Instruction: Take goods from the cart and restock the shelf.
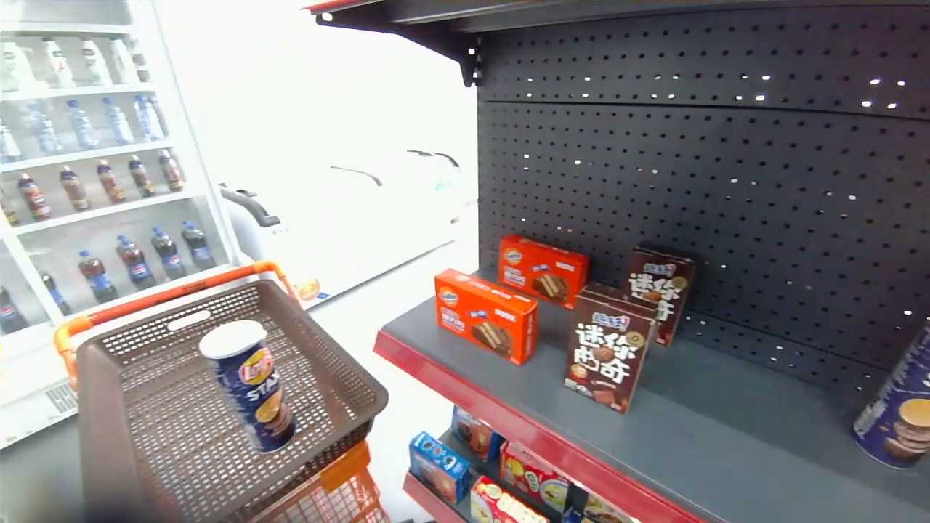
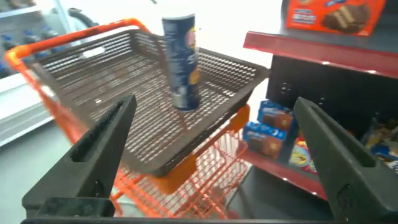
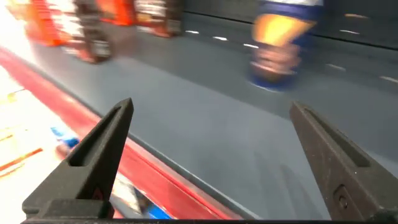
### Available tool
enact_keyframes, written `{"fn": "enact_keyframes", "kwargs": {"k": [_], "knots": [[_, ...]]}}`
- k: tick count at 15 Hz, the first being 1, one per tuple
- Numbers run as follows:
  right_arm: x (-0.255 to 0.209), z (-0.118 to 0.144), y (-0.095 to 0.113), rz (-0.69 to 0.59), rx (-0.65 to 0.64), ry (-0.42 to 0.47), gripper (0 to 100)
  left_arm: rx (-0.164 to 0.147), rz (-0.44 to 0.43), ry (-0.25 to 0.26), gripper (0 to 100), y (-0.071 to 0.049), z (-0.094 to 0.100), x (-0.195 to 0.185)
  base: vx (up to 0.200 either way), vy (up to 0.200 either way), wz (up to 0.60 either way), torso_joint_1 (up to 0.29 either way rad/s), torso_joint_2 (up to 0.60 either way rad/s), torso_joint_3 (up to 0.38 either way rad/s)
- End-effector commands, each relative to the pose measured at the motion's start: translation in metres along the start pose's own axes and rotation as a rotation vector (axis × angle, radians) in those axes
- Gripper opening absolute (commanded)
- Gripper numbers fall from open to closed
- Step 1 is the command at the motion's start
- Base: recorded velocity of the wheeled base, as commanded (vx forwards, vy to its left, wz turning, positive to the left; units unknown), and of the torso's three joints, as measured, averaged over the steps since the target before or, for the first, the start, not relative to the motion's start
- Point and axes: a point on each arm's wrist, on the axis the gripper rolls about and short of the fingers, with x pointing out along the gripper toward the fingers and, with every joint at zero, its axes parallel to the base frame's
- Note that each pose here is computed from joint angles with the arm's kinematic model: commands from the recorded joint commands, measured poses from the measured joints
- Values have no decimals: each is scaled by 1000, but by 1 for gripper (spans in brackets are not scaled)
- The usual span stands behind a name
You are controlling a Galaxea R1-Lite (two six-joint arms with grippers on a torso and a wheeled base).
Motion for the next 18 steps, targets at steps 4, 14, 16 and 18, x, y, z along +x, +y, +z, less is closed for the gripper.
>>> {"fn": "enact_keyframes", "kwargs": {"k": [4, 14, 16, 18], "knots": [[0, 0, 0, 3, 1, -1, 100, 0, 0, 0, 100, 0, 0, 0, 0, 0, 150, 2, 1, 1], [0, 0, 0, 3, 1, -1, 100, 22, -45, -41, 100, 1, 50, -2, 0, 0, 0, 0, 0, 0], [0, 0, 0, 3, 1, -1, 100, 29, -63, 100, 100, 4, 122, 41, 0, 0, 0, 0, 0, 0], [0, 0, 0, 3, 1, -1, 100, -23, -67, 213, 100, 7, 158, 101, 0, 0, 0, 0, 0, 0]]}}
